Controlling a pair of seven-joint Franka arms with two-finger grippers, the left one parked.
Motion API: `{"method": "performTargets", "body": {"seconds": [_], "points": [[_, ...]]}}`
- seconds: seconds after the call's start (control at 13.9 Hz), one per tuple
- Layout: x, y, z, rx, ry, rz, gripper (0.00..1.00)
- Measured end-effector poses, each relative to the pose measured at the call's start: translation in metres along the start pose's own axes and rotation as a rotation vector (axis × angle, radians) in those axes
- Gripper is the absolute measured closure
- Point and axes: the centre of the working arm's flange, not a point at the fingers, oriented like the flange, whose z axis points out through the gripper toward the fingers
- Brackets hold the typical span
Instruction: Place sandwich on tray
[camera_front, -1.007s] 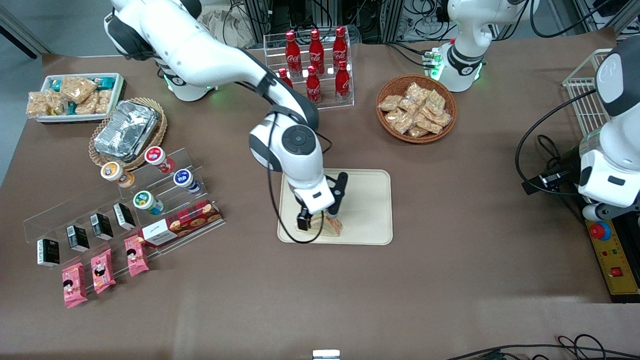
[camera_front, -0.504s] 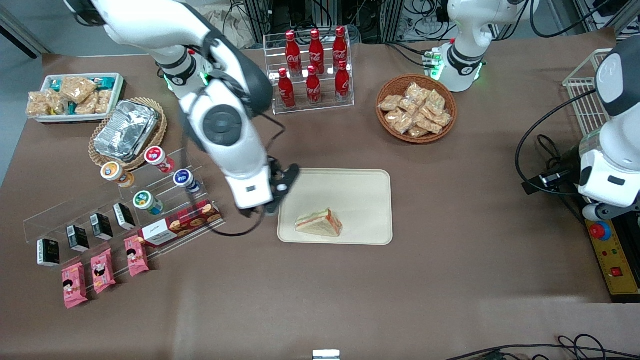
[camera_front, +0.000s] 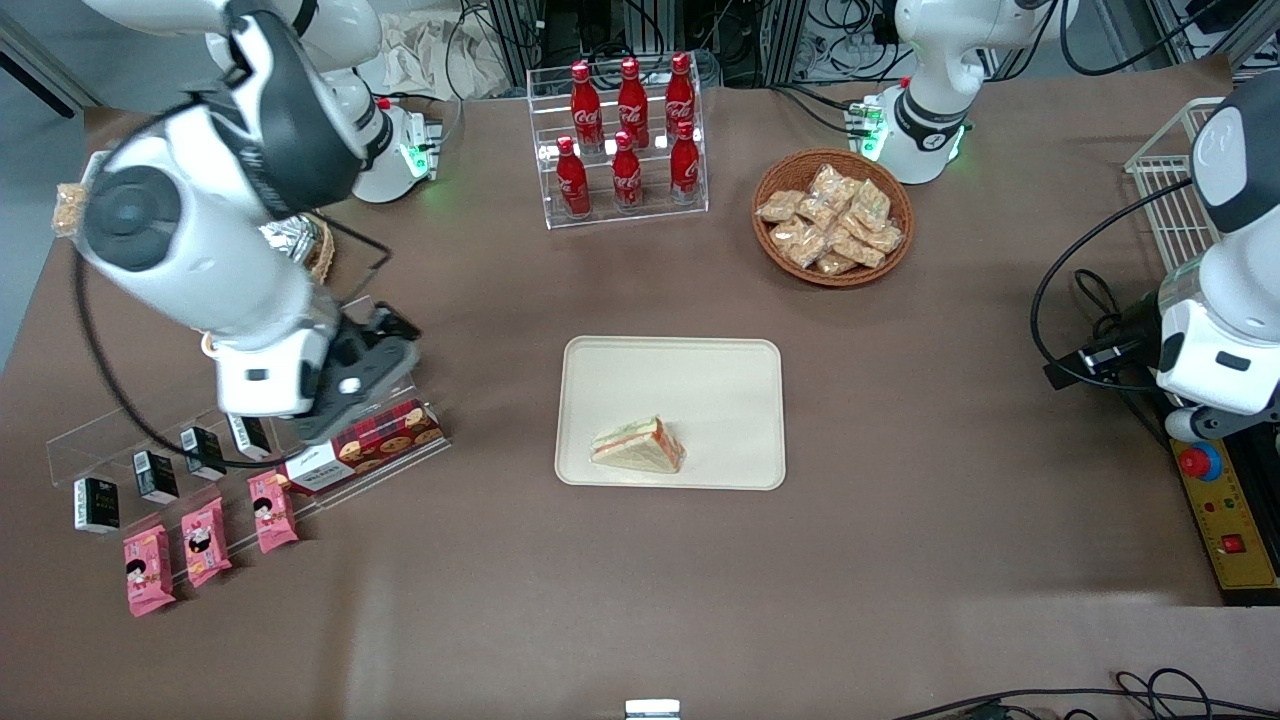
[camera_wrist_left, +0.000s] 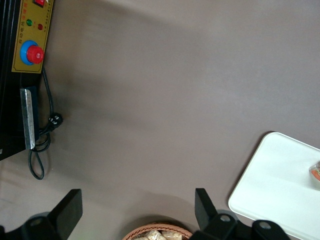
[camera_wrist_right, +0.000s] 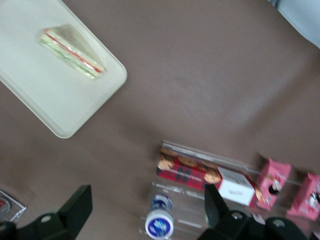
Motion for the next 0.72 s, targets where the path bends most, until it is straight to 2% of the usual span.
{"method": "performTargets", "body": {"seconds": [0.14, 0.36, 0.72], "points": [[-0.038, 0.052, -0.017, -0.010, -0.011, 0.107, 0.00], [-0.092, 0.116, -0.039, -0.037, -0.001, 0.247, 0.00], [-0.130, 0.146, -0.061, -0.061, 0.023, 0.334, 0.00]]}}
